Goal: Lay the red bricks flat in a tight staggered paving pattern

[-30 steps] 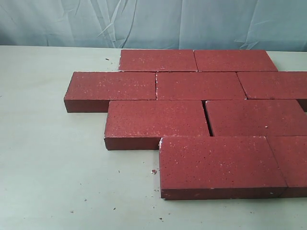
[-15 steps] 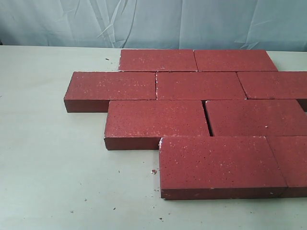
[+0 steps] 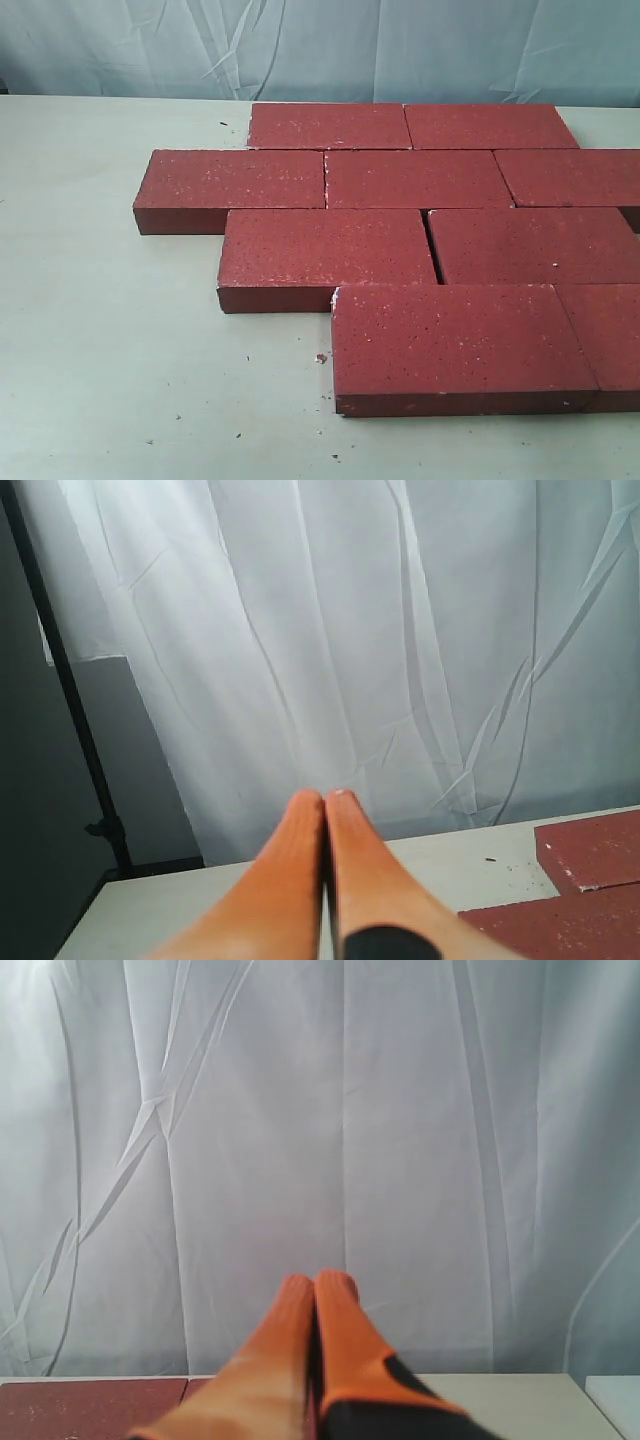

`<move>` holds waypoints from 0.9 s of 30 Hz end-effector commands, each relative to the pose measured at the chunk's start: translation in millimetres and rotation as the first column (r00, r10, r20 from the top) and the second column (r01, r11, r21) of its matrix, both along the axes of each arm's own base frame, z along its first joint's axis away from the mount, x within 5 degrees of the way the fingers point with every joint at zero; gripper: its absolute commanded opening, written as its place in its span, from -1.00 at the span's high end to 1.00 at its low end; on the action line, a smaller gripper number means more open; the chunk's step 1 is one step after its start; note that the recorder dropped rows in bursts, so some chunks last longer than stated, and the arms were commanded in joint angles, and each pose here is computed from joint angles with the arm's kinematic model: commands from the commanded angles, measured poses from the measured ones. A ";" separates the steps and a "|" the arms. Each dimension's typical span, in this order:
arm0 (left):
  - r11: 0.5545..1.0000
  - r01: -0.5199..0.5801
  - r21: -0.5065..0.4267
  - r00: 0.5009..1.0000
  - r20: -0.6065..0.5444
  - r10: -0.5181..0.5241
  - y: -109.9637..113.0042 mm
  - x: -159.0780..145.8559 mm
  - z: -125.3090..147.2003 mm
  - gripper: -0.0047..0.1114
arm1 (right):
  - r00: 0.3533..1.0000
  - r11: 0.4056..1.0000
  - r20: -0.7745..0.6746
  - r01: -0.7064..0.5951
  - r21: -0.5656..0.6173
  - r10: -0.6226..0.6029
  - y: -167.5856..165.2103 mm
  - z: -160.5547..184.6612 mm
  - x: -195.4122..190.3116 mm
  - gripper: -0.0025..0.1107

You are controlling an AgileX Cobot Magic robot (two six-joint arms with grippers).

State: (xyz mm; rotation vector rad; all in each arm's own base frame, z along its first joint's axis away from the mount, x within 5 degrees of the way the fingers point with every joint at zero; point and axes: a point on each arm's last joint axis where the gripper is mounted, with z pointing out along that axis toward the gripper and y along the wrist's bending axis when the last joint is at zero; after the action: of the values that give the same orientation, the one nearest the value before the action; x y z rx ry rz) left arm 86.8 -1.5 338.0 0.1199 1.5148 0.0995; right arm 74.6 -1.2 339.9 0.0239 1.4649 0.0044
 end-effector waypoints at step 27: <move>0.997 -0.037 -0.075 0.999 0.021 0.039 3.1 -35.7 -98.0 0.92 | 1.000 1.000 0.004 0.003 0.009 -0.003 -0.2 -0.7 -0.4 0.97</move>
State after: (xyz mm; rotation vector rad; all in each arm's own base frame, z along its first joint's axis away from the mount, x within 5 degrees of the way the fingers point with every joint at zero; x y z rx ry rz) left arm 52.6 1.5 247.0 0.0362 1.5033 0.0783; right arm 74.6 -1.0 339.9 0.0298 1.4648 0.0130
